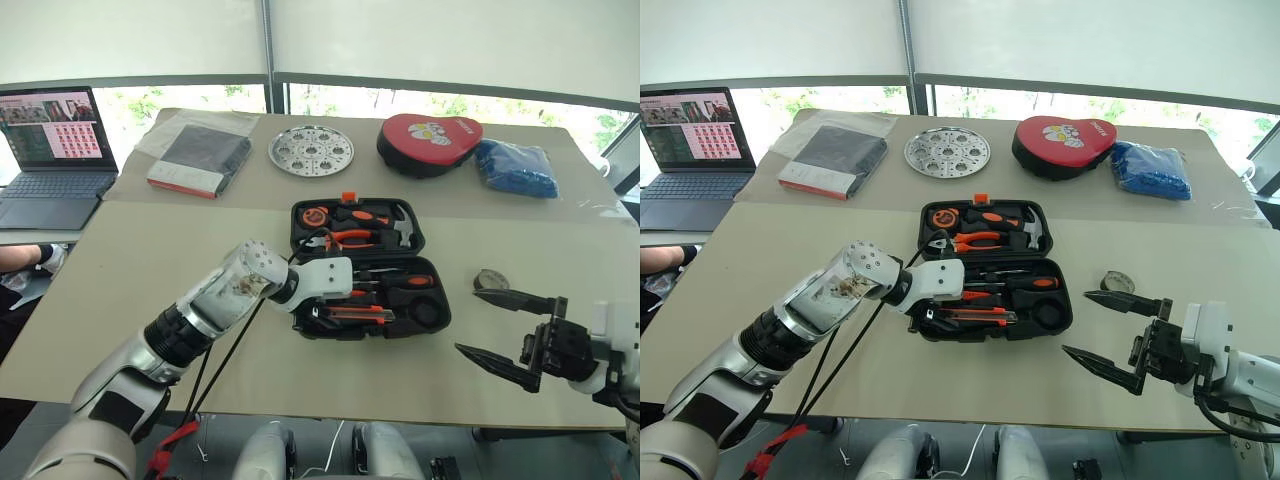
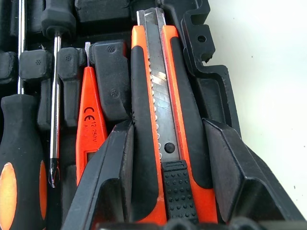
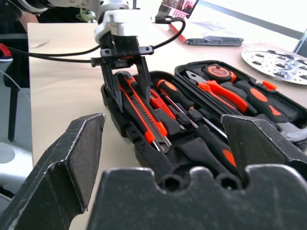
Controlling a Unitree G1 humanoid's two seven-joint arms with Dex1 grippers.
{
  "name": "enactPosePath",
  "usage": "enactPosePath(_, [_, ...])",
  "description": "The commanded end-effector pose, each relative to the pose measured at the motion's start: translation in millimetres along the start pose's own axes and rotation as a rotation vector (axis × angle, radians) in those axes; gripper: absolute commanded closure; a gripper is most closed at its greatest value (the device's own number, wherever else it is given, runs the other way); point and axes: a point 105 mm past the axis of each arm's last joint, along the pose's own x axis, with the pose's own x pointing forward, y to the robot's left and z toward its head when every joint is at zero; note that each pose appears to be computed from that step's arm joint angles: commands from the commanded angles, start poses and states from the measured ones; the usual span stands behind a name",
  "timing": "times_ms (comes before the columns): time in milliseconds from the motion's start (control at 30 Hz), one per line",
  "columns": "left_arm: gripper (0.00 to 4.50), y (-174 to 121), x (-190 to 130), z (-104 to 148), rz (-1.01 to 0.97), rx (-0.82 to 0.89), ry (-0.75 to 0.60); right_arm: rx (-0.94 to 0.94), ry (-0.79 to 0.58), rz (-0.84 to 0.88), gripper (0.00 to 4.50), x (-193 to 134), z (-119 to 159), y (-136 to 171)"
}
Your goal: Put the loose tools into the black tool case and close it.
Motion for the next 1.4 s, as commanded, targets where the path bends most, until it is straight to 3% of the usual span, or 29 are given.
enactPosePath(33, [2.81, 10.0, -17.9, 31.3, 0.047, 0.072, -0.098, -0.012, -0.022, 0.001, 0.0, 1.4, 9.1, 0.4])
enactPosePath(367, [2.81, 6.8, -5.0, 26.7, 0.038, 0.053, -0.089, 0.001, -0.021, 0.001, 0.0, 3.0, 9.2, 1.6])
enactPosePath(733, [2.81, 3.4, 7.5, -3.4, 0.047, 0.031, 0.044, -0.007, -0.018, -0.009, 0.0, 1.9, 10.9, 0.8])
enactPosePath(1033, [2.81, -5.7, 14.9, -3.5, 0.006, -0.016, 0.029, -0.004, -0.024, -0.008, 0.0, 4.3, 9.1, 0.3])
enactPosePath(1100, [1.81, -4.6, 14.2, -3.9, 0.015, -0.026, 0.021, -0.003, -0.025, -0.008, 0.0, 4.7, 8.7, -0.1])
enactPosePath(1133, [1.61, -4.8, 13.5, -2.2, 0.015, -0.036, 0.002, -0.003, -0.026, -0.009, 0.0, 4.9, 8.5, -0.3])
enactPosePath(1267, [0.12, 3.8, 5.3, 12.9, 0.064, -0.034, -0.124, 0.001, -0.03, -0.008, 0.0, 5.9, 7.5, -0.3])
enactPosePath(1400, [0.04, 11.9, -14.1, 28.2, 0.086, -0.004, -0.285, 0.007, -0.033, -0.009, 0.0, 6.3, 6.5, -0.2])
